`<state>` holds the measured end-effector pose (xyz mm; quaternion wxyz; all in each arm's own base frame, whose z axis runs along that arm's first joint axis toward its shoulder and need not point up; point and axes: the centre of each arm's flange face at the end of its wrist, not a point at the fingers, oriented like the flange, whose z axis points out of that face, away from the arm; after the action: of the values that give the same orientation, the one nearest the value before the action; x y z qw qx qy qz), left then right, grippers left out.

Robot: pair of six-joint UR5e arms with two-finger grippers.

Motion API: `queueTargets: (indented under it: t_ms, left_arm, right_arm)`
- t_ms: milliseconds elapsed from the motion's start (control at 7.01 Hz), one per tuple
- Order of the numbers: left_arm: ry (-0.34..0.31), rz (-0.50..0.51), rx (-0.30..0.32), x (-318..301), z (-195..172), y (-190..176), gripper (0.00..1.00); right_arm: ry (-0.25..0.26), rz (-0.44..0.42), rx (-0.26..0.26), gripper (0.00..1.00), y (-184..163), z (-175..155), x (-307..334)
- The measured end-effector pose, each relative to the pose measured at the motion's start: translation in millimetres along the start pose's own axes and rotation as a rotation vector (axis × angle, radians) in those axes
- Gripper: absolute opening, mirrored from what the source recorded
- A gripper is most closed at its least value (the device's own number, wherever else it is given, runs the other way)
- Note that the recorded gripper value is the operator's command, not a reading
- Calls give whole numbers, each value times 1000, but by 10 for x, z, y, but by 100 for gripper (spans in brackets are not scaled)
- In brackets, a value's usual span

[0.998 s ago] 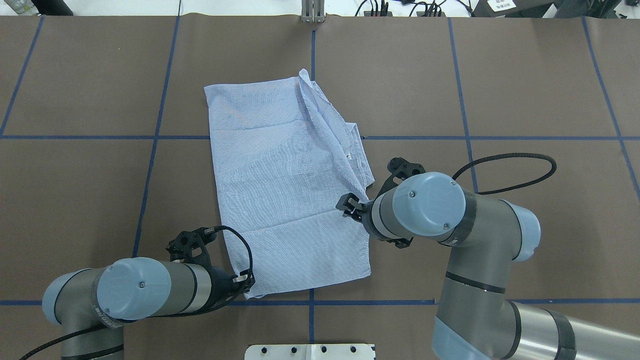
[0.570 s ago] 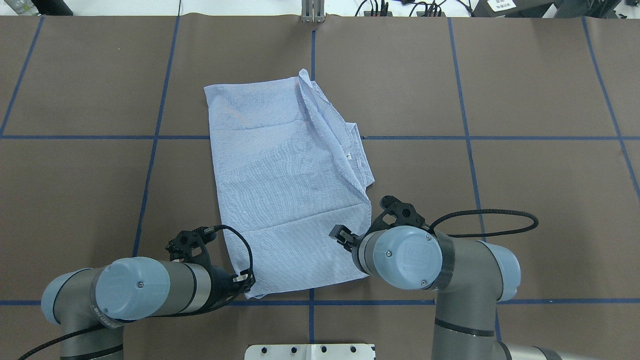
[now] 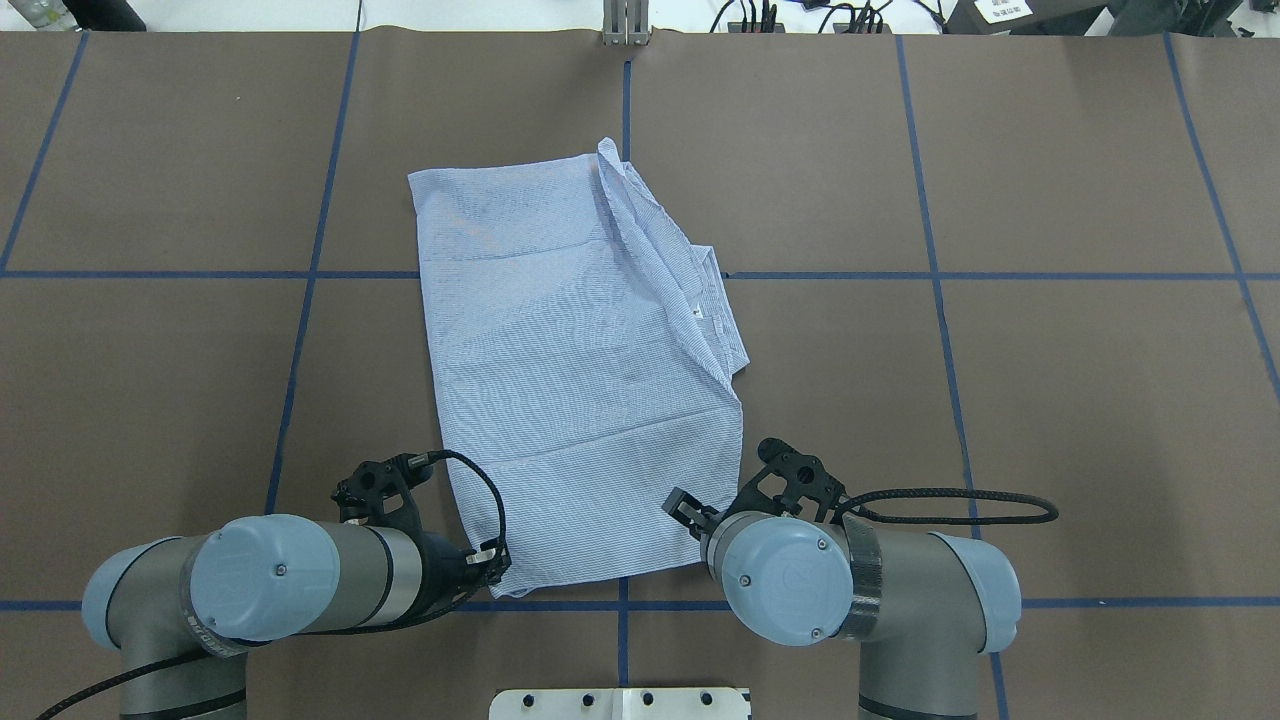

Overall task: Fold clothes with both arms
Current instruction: 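Lower the right gripper to the shirt corner nearest the robot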

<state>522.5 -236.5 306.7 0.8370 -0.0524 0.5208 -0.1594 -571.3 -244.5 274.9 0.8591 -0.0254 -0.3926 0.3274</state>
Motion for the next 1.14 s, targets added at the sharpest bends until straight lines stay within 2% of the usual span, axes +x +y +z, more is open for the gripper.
queueTargets:
  t_ms: [143, 570, 713, 855, 1141]
  left_arm:
    - [0, 0, 0, 1, -1, 1, 0]
    - [1, 0, 1, -1, -9, -5, 0]
    - [2, -1, 1, 1, -13, -7, 0]
    - [2, -1, 0, -2, -21, -10, 0]
    - [2, 0, 1, -14, -34, -16, 0]
  right_arm:
    - [-2, 8, 8, 84, 31, 15, 7]
    - [-20, 40, 28, 82, 87, 46, -13]
    - [-24, 49, 32, 78, 109, 58, -35]
    - [-29, 61, 34, 61, 133, 58, -68]
    - [-36, 89, 33, 52, 164, 53, -118]
